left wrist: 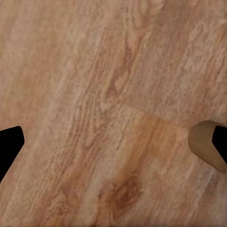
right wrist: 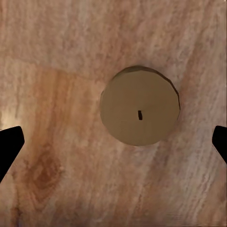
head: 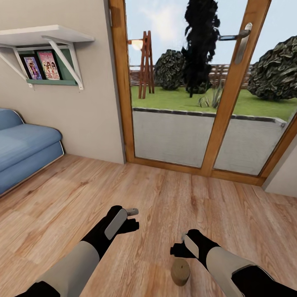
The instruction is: Place each of the two pumpkins and all three candles from the living room inside a cabinet in the living room (use any cabinet), then make sure every cabinet is closed, and position the cauldron so it is next to a table in the living room.
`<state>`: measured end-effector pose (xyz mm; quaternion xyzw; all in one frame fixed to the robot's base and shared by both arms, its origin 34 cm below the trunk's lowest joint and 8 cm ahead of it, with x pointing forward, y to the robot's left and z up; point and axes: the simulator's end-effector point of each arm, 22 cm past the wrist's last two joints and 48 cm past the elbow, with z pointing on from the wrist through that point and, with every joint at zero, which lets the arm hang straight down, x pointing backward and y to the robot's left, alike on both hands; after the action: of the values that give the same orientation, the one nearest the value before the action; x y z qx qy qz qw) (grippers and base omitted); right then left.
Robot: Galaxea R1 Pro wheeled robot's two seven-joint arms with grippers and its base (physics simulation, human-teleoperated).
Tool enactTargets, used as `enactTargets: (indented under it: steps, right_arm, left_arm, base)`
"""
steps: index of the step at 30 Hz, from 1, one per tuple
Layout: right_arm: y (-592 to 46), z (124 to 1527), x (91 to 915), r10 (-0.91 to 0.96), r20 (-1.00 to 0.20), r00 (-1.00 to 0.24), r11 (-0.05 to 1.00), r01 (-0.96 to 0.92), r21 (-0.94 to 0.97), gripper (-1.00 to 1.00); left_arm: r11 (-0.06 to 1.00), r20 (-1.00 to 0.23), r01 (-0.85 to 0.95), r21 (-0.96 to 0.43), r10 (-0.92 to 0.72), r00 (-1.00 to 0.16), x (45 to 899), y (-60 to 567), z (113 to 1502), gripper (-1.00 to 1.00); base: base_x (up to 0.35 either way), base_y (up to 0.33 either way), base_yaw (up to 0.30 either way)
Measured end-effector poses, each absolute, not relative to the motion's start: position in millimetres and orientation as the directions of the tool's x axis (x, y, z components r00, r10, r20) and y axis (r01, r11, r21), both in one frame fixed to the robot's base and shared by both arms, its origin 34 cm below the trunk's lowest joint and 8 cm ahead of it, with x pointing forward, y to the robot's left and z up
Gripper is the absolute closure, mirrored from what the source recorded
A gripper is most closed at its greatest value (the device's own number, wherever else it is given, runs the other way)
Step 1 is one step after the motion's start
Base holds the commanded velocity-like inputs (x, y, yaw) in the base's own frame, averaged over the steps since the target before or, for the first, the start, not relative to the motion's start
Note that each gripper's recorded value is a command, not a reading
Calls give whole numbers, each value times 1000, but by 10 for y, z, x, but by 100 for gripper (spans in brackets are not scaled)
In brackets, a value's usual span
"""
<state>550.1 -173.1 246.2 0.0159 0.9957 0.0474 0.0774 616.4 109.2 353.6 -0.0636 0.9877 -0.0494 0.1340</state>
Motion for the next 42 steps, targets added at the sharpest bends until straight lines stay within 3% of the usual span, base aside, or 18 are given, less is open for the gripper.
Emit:
enactTargets:
  steps: [20,42]
  right_arm:
    - [-1822,2454,5491,36,-149,-988,998,28,54,-100]
    - [-1805,2020,5233,34,-59,-998,998,30,55,-100]
  left_arm:
    - [987,-257,-112,-114,-138,-957,6155,1094,3528,-100]
    - [987,-170,-121,-103,-138,-976,6000,1093,3032,-100]
  base:
    - [0,0,0]
    - [0,0,0]
